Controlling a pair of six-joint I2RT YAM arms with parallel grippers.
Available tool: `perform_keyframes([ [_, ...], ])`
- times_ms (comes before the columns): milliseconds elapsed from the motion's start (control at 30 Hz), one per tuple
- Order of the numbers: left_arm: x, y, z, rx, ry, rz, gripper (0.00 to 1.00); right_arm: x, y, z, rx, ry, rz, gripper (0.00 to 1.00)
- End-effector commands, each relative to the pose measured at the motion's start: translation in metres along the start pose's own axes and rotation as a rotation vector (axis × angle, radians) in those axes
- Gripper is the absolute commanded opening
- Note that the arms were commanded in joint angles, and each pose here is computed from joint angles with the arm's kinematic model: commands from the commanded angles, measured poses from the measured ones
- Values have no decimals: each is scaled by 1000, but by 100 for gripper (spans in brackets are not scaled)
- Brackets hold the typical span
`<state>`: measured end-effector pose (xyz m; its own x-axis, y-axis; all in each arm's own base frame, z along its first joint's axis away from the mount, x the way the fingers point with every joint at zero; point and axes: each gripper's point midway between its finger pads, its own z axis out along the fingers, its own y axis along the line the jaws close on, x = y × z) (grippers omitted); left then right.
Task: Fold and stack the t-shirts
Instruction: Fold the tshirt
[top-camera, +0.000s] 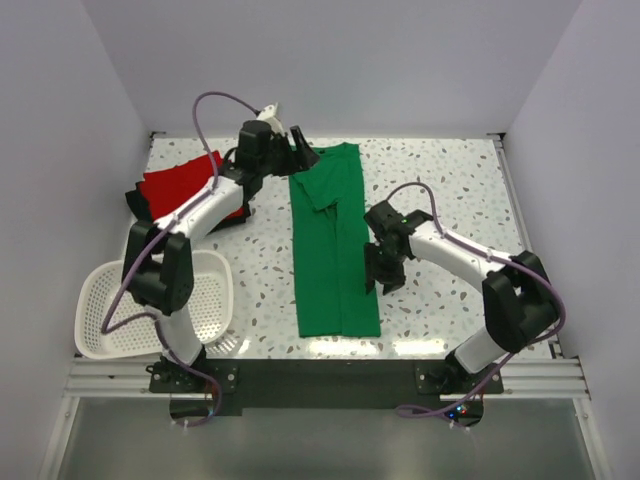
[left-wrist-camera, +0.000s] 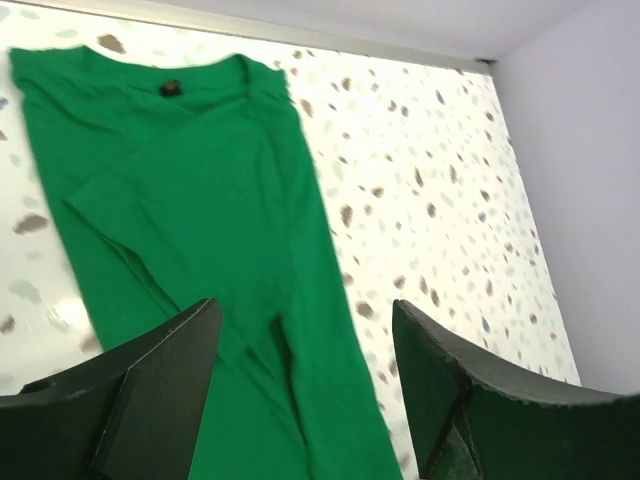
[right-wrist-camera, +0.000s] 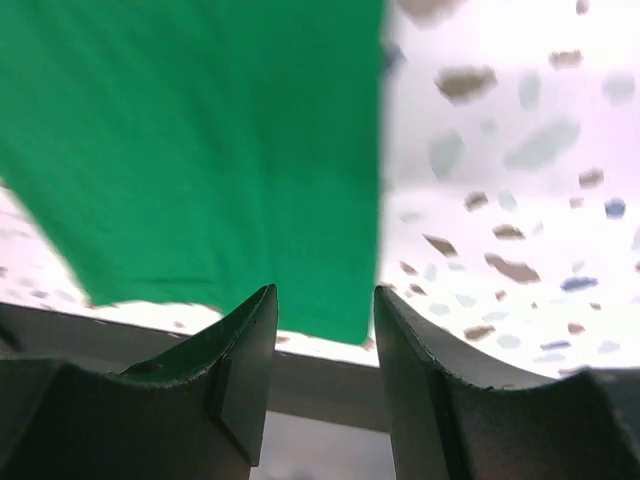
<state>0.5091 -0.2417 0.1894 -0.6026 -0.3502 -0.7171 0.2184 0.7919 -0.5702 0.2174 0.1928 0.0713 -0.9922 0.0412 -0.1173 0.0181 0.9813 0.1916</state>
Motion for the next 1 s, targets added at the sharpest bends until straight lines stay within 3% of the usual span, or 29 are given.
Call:
perform_keyframes([
  [0,46,-22,-46,-82,76,82,74,28,-22,6,31,52,-48,48],
  [133,127,-36,-90,-164,187,95,74,53,-33,19,23,102,-33,47],
  [400,260,-18,-180,-302,408,24,73,78,-35,23,-2,138,-24,46],
  [700,318,-3,-235,-355,504,-47,69,94,-20,27,-63,131,-44,46],
  [967,339,3,-236,-347,535,-70,64,93,-19,33,-38,123,-64,45],
])
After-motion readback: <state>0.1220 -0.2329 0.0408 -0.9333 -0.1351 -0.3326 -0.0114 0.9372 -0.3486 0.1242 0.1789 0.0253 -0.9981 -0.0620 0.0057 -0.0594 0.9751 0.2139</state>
